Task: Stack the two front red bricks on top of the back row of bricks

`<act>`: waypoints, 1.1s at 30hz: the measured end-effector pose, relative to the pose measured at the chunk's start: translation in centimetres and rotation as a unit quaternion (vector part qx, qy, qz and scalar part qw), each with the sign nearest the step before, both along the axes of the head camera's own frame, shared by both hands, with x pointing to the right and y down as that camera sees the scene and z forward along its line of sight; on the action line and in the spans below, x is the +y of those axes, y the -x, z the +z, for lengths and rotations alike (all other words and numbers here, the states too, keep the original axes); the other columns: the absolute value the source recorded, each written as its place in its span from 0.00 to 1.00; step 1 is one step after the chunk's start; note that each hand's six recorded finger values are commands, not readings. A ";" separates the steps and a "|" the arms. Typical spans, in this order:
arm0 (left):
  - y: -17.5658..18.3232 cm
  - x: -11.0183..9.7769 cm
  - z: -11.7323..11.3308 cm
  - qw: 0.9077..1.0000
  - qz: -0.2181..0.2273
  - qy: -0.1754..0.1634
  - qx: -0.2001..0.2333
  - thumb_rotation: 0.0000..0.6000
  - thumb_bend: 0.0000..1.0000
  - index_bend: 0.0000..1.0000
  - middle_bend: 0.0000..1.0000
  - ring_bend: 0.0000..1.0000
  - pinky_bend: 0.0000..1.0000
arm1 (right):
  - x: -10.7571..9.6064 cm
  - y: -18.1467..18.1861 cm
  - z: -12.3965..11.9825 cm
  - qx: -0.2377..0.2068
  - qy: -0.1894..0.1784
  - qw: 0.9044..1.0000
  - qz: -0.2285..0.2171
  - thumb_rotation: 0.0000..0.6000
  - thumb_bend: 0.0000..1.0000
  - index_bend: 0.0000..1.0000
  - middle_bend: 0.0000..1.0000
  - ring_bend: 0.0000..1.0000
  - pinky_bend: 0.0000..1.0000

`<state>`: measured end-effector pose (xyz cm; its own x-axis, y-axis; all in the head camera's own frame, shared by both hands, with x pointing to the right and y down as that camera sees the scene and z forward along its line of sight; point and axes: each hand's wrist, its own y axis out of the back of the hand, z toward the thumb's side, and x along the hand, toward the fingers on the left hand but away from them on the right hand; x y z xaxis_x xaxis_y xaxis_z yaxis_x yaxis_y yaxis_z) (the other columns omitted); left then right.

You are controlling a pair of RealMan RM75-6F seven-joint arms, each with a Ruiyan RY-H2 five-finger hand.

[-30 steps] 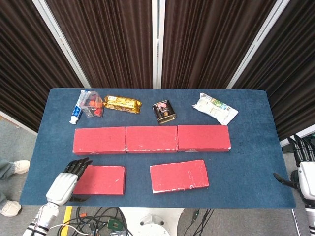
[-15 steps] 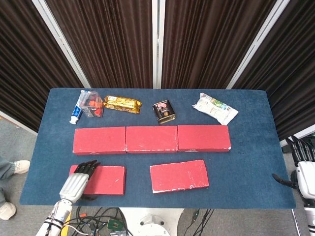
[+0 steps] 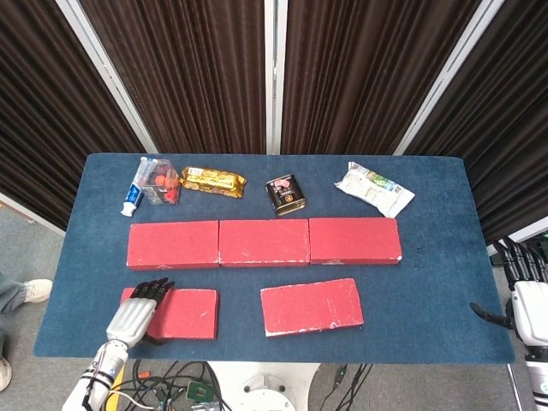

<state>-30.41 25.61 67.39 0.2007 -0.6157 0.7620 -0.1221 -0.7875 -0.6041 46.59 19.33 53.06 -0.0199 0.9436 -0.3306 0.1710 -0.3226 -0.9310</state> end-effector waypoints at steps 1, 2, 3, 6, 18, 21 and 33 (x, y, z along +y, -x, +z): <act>0.0 0.0 0.1 1.000 0.003 0.002 -0.002 1.00 0.00 0.00 0.00 0.00 0.00 | 0.0 0.0 0.0 0.000 0.001 1.000 0.000 1.00 0.00 0.00 0.00 0.00 0.00; 0.0 -0.1 0.2 1.000 0.006 0.005 -0.004 1.00 0.00 0.00 0.00 0.00 0.00 | 0.0 0.0 0.1 0.001 0.002 1.000 0.000 1.00 0.00 0.00 0.00 0.00 0.00; 0.0 -0.1 0.3 1.000 0.008 0.007 -0.006 1.00 0.00 0.00 0.00 0.00 0.00 | 0.1 0.0 0.1 0.001 0.002 1.000 0.000 1.00 0.00 0.00 0.00 0.00 0.00; 0.0 -0.3 0.6 1.000 0.013 0.011 -0.010 1.00 0.00 0.00 0.00 0.00 0.00 | 0.1 0.0 0.2 0.002 0.004 1.000 0.000 1.00 0.00 0.00 0.00 0.00 0.00; 0.0 -0.7 0.8 0.999 0.024 0.022 -0.014 1.00 0.00 0.00 0.07 0.00 0.00 | 0.1 -0.3 0.6 0.006 0.009 1.000 0.007 1.00 0.00 0.00 0.00 0.00 0.00; 0.0 -0.8 0.8 0.999 0.027 0.022 -0.013 1.00 0.00 0.00 0.15 0.00 0.00 | 0.2 -0.3 0.6 0.006 0.009 1.000 0.009 1.00 0.00 0.00 0.00 0.00 0.00; -0.6 -1.0 -0.1 0.999 0.032 0.011 -0.001 1.00 0.00 0.00 0.21 0.00 0.00 | 0.2 -0.4 0.5 0.006 0.008 1.000 0.011 1.00 0.00 0.00 0.00 0.00 0.00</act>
<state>-29.85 24.60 67.31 0.2380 -0.5839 0.7761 -0.0697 -0.8073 -0.5860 47.02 19.52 53.58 -0.0451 0.9373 -0.3456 0.1662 -0.3341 -0.9277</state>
